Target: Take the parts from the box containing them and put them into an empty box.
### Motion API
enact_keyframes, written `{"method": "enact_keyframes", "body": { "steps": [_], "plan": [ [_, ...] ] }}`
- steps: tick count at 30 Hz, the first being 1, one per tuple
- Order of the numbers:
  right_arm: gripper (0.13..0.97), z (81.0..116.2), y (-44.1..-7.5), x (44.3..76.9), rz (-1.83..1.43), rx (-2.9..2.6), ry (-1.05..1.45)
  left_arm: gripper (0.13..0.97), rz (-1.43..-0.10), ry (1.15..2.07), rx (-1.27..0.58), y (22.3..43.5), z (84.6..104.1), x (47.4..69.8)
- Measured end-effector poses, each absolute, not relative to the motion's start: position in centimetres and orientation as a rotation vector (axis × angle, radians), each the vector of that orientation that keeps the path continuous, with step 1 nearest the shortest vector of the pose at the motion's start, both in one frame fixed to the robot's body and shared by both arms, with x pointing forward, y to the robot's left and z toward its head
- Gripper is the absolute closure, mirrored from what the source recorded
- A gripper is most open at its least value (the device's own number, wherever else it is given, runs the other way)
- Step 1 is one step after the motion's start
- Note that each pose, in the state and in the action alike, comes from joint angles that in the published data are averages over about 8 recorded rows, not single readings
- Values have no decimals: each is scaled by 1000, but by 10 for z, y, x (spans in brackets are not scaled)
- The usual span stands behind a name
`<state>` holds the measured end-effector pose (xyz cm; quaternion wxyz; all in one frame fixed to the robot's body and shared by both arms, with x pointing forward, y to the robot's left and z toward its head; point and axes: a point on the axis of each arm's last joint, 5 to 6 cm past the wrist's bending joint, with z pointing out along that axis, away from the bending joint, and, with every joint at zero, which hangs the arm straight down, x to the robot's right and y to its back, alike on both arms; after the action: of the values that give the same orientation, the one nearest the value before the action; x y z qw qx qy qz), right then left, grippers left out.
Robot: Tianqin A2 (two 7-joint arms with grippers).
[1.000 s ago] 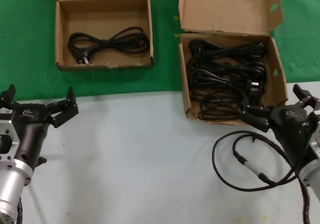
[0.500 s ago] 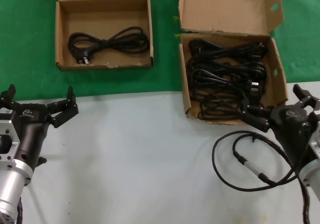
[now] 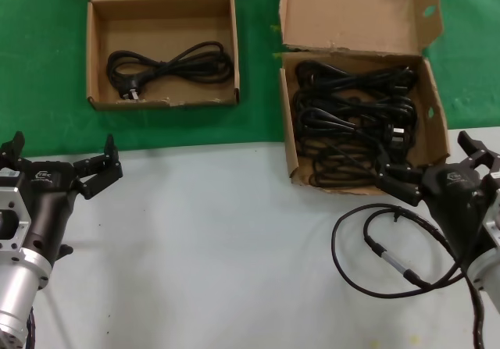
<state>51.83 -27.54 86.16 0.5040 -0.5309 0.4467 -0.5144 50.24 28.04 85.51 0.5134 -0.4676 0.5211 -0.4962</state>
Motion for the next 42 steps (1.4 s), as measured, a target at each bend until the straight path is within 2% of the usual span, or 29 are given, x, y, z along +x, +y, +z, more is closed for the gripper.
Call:
{"method": "enact_keyframes", "body": {
  "steps": [42],
  "plan": [
    [130, 862, -275, 518, -1242, -1282, 1078, 132, -1193, 1253, -1124, 280, 855, 502]
  ]
}}
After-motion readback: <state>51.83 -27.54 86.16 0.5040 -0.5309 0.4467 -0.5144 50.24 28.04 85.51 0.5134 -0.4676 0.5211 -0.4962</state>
